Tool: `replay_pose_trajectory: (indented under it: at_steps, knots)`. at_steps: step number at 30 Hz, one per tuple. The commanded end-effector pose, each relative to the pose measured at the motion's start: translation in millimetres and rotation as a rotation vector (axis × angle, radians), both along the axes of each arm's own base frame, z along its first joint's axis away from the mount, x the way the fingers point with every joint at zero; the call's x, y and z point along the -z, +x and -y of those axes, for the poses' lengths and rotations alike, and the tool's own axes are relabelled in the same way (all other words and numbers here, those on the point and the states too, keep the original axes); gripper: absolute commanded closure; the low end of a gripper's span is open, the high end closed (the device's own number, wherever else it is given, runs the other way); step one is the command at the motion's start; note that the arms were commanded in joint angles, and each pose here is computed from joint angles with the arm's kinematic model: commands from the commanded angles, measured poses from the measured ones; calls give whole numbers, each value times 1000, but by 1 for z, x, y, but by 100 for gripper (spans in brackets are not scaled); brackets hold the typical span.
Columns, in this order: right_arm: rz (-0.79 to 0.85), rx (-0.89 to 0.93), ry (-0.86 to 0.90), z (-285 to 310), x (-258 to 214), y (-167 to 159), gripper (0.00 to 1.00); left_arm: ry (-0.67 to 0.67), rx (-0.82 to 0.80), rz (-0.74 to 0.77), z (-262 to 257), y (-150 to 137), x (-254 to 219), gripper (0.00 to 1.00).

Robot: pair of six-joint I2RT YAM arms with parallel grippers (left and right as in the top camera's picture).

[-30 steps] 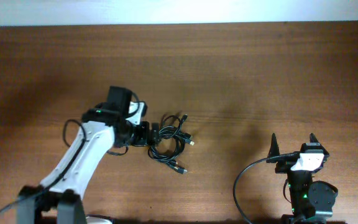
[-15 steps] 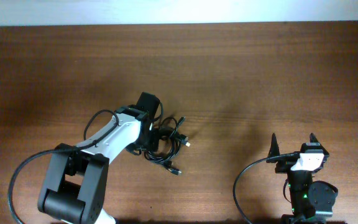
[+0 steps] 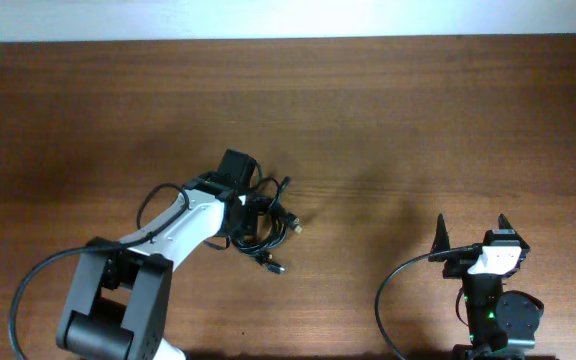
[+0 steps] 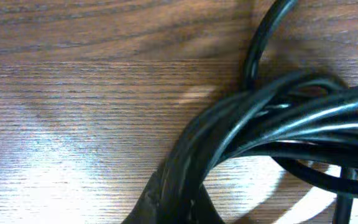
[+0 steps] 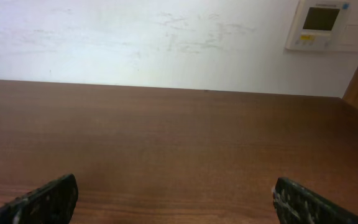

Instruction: Untangle cables

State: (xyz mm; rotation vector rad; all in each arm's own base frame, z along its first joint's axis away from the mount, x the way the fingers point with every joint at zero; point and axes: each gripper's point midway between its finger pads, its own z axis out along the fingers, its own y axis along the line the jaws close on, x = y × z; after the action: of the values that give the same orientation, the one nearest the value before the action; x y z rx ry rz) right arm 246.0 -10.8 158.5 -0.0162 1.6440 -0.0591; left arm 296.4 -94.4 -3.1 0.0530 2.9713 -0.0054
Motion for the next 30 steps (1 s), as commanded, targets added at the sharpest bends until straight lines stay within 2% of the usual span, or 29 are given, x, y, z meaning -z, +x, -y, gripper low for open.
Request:
replay_pose_trajectory:
  at_steps: [1, 3, 4, 7, 10, 13, 14, 16, 17, 18, 20, 21, 23, 24, 25, 27, 30]
  knots:
    - [-6, 2, 7, 0, 3, 0, 1, 10, 18, -81, -3, -22, 20, 100]
    - [-6, 2, 7, 0, 3, 0, 1, -85, 116, -82, 15, -22, 17, 100]
    - [-6, 2, 7, 0, 3, 0, 1, -173, 188, -58, 32, -19, 6, 100]
    - [-6, 2, 7, 0, 3, 0, 1, -384, 450, 123, 72, -17, -64, 100]
    - [-6, 2, 7, 0, 3, 0, 1, -406, 506, 365, 72, -16, -139, 100]
    - [-6, 2, 7, 0, 3, 0, 1, -418, 524, 485, 67, -32, -182, 100]
    - [-6, 2, 7, 0, 3, 0, 1, -425, 526, 475, 65, -40, -184, 100]
    - [-5, 1, 7, 0, 3, 0, 1, -527, 581, 438, 79, -55, -188, 100]
    - [-5, 1, 7, 0, 3, 0, 1, -622, 681, 437, 93, -69, -196, 100]
    - [-1, 1, 7, 0, 2, 0, 1, -661, 733, 444, 99, -74, -201, 100]
    - [61, -109, 11, -19, -14, 0, 1, -704, 791, 454, 105, -81, -206, 100]
    - [70, -173, 100, -31, -23, -2, 1, -714, 803, 456, 106, -82, -207, 100]
    - [-11, -210, 285, -40, -30, -12, 1, -779, 907, 484, 115, -93, -217, 100]
    - [-62, -214, 339, -44, -37, -21, 1, -785, 910, 483, 115, -94, -217, 100]
    - [-76, -230, 349, -47, -52, -30, 1, -791, 919, 486, 116, -95, -218, 100]
    - [-140, -235, 374, -52, -87, -59, 1, -844, 1036, 535, 122, -105, -228, 100]
    - [-343, -250, 429, -63, -113, -89, 1, -816, 1121, 591, 123, -106, -228, 100]
